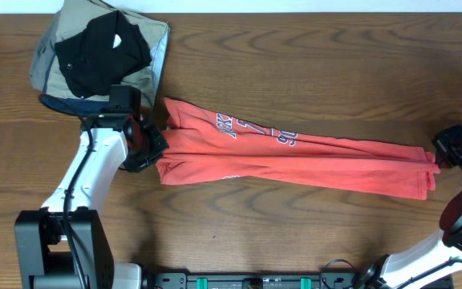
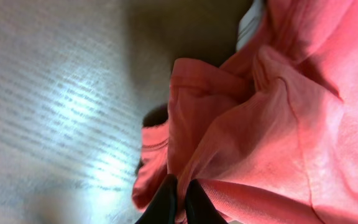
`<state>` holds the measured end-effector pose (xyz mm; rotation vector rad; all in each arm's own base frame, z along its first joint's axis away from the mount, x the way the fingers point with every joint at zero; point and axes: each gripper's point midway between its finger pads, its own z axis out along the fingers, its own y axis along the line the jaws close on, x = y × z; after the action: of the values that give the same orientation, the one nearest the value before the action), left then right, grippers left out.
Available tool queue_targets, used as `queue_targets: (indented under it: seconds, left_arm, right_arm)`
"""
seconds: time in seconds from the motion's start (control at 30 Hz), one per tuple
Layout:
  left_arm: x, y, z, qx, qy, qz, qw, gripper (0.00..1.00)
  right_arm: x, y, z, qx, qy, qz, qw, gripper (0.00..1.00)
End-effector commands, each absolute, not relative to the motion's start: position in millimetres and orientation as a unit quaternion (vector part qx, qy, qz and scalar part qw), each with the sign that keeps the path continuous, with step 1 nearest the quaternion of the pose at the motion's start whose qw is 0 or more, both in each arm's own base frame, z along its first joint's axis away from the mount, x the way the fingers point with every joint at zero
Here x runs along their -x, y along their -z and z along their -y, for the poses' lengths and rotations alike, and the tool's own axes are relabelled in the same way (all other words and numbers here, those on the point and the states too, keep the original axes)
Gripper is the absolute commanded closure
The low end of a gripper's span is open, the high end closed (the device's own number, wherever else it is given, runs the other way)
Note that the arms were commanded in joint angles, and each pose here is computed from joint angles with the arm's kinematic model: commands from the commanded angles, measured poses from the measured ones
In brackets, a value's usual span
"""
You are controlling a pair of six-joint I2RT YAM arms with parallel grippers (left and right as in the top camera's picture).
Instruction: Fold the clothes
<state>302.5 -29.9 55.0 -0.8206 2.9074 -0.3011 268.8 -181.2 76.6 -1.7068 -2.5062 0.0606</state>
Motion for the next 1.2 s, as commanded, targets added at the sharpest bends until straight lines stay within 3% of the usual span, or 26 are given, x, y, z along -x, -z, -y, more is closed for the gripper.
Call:
queue_targets:
  seconds: [0.0,0.33,0.67,0.7,0.73,0.8,0.83,1.17]
  left_arm:
    - [-304.5,-64.4,26.3,0.271,0.095,-0.956,0.063,0.94]
    - [-301.2,-64.1,39.0,0.246,0.095,-0.963,0.058,0.94]
    - [-272.3,-60.3,32.8,0.252,0.064,-0.966,0.005,0.93]
    - [-270.8,-59.9,30.0,0.252,0.055,-0.966,0.004,0.87]
    - [-270.1,-59.7,27.8,0.253,0.049,-0.966,0.004,0.72]
    - [-270.3,-59.4,24.6,0.253,0.04,-0.967,0.007,0.23]
    - [-270.5,-59.3,23.1,0.253,0.036,-0.967,0.009,0.15]
    - [-283.3,-66.3,26.6,0.252,0.051,-0.966,0.029,0.08]
  right_arm:
    - [-261.9,-84.2,190.6,0.575,-0.04,0.816,0.039,0.99]
    - [-254.8,-56.4,178.8,0.566,-0.041,0.822,0.052,0.99]
    - [-249.6,-48.1,188.7,0.575,-0.052,0.815,0.045,0.97]
    - [-250.3,-48.0,189.1,0.575,-0.051,0.815,0.043,0.93]
    - [-250.5,-48.0,188.9,0.575,-0.051,0.815,0.043,0.75]
    - [-251.9,-47.9,186.8,0.569,-0.048,0.82,0.043,0.12]
    - [-253.3,-47.8,184.7,0.563,-0.045,0.824,0.044,0.03]
    - [-278.0,-48.6,148.2,0.487,0.068,0.87,0.039,0.03]
